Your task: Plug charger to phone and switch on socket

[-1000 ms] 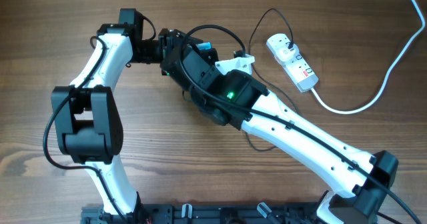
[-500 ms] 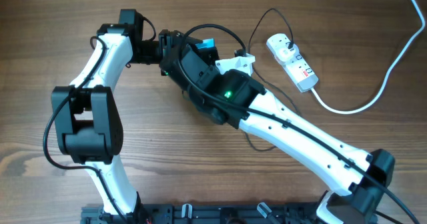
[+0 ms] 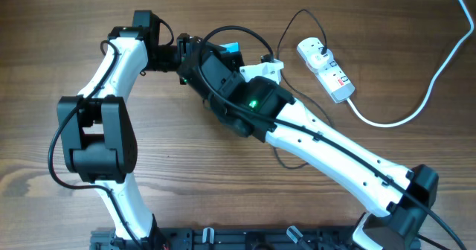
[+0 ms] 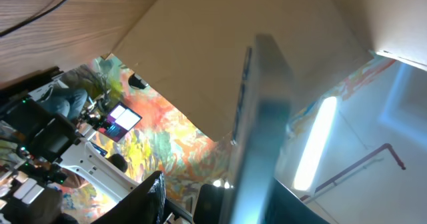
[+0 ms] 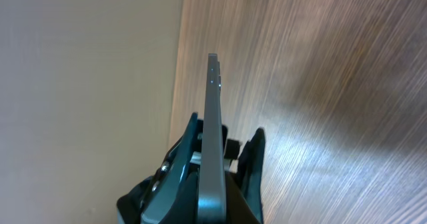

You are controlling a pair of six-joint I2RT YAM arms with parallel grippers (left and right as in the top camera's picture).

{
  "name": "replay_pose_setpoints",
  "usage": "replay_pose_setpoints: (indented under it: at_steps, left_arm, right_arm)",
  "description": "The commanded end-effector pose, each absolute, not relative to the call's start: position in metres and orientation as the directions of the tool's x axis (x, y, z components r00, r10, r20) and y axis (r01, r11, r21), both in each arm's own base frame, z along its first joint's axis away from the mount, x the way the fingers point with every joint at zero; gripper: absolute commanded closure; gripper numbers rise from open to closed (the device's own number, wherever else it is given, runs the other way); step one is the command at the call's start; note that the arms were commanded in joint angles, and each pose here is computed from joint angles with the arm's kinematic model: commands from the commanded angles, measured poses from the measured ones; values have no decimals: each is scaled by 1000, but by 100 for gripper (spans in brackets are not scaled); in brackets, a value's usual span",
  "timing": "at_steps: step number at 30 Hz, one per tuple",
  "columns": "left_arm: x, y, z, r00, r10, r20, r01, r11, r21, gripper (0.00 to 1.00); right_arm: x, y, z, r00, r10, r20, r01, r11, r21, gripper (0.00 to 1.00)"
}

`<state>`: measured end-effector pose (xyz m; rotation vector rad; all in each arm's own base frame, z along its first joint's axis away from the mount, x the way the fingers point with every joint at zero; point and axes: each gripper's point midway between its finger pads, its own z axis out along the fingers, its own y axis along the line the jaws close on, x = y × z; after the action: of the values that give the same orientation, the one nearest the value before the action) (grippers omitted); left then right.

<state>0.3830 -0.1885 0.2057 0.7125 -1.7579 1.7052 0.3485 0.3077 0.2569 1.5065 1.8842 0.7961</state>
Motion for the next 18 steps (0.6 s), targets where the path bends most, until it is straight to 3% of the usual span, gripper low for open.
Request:
replay_pose_setpoints:
  at_steps: [1,18]
  left_arm:
    - [379,-187,219,-687,32,726,-726,25,-688,55]
    - [372,-195,220,-669,46,742,-741,41,-671,58]
  right_arm:
    - [359,298,259,-131,986,-100,614,160,772,96]
    - [355,302,251,-160,983,-86,636,169,753,96]
